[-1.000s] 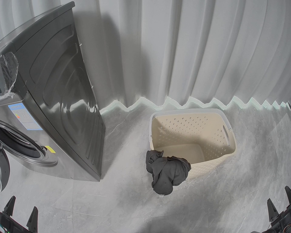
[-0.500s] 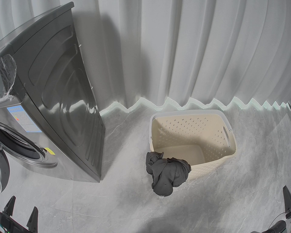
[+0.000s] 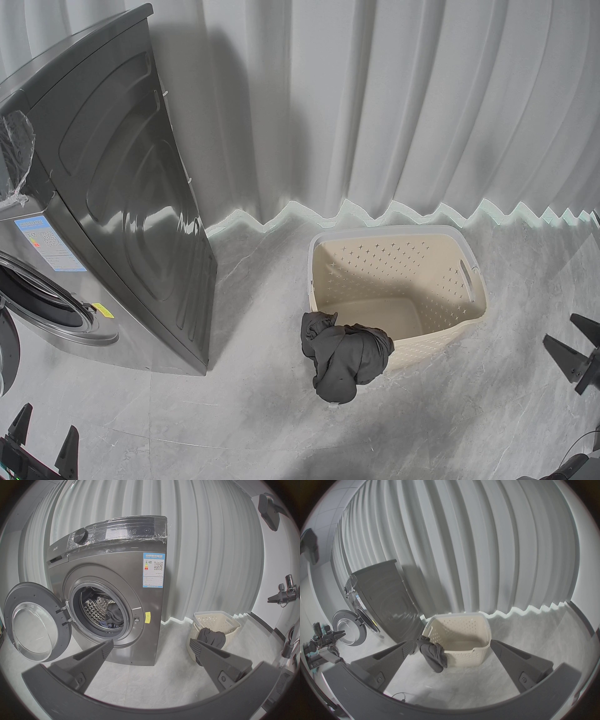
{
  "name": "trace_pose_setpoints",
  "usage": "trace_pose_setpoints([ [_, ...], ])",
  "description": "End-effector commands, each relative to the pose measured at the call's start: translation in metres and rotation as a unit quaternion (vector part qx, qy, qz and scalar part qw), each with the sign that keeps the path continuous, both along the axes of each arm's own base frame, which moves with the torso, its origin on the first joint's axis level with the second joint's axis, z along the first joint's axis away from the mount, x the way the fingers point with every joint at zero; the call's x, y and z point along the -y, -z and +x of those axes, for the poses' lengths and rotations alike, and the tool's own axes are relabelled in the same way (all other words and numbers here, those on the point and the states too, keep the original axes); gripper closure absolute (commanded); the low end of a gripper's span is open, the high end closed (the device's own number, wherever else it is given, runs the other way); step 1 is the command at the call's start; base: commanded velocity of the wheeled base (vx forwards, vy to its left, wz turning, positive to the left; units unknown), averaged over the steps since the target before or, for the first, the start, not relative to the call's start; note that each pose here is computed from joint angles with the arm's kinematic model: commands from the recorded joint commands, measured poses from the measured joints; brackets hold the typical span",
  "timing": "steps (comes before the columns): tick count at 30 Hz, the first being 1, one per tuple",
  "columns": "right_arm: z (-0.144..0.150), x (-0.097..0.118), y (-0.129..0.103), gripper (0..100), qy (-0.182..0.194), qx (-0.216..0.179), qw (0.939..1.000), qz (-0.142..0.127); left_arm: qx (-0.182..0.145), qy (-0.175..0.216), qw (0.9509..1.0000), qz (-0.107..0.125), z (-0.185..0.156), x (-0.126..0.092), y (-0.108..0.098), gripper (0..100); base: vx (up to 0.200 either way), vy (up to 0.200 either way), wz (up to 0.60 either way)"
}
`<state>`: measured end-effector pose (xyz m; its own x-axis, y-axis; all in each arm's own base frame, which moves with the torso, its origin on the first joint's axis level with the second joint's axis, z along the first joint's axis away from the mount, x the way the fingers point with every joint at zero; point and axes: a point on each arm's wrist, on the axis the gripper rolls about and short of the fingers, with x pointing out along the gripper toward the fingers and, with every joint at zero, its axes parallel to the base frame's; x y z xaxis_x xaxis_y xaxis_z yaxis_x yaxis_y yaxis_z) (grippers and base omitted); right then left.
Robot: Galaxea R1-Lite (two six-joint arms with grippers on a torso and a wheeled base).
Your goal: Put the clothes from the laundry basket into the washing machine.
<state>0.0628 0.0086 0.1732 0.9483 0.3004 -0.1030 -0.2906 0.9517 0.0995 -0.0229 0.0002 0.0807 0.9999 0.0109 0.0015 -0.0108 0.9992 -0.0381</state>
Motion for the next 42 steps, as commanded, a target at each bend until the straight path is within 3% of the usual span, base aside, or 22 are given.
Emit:
trace_pose_setpoints([
  [1, 0.053, -0.016, 0.024, 0, -0.06, -0.125, 0.9902, 0.018, 0.001, 0.0, 1.0, 0.001, 0.0, 0.0, 0.004, 0, 0.0, 0.0, 0.0],
  [3, 0.06, -0.025, 0.025, 0, -0.084, -0.148, 0.9847, 0.038, 0.001, 0.0, 1.0, 0.001, 0.0, 0.0, 0.004, 0, 0.0, 0.0, 0.0],
  [5, 0.067, -0.031, 0.026, 0, -0.092, -0.155, 0.9829, 0.04, 0.001, 0.0, 1.0, 0.001, 0.0, 0.0, 0.004, 0, 0.0, 0.0, 0.0],
  [14, 0.105, -0.05, 0.04, 0, -0.07, -0.149, 0.9861, 0.018, 0.001, 0.001, 1.0, 0.001, 0.0, 0.0, 0.004, 0, 0.0, 0.0, 0.0],
  [18, 0.111, -0.058, 0.044, 0, -0.072, -0.144, 0.9868, 0.014, 0.001, 0.001, 1.0, 0.001, 0.0, 0.0, 0.004, 0, 0.0, 0.0, 0.0],
  [22, 0.123, -0.08, 0.056, 0, -0.079, -0.144, 0.9865, 0.0, 0.001, 0.002, 1.0, 0.003, 0.0, 0.0, 0.004, 0, 0.0, 0.0, 0.0],
  [30, 0.143, -0.099, 0.067, 0, -0.089, -0.133, 0.9872, -0.002, 0.001, 0.002, 1.0, 0.003, 0.0, 0.0, 0.004, 0, -0.075, 0.0, 0.0],
  [42, 0.162, -0.139, 0.092, 0, -0.125, -0.15, 0.9805, -0.021, 0.001, 0.002, 1.0, 0.001, 0.0, 0.0, 0.004, 0, 0.0, 0.0, 0.0],
])
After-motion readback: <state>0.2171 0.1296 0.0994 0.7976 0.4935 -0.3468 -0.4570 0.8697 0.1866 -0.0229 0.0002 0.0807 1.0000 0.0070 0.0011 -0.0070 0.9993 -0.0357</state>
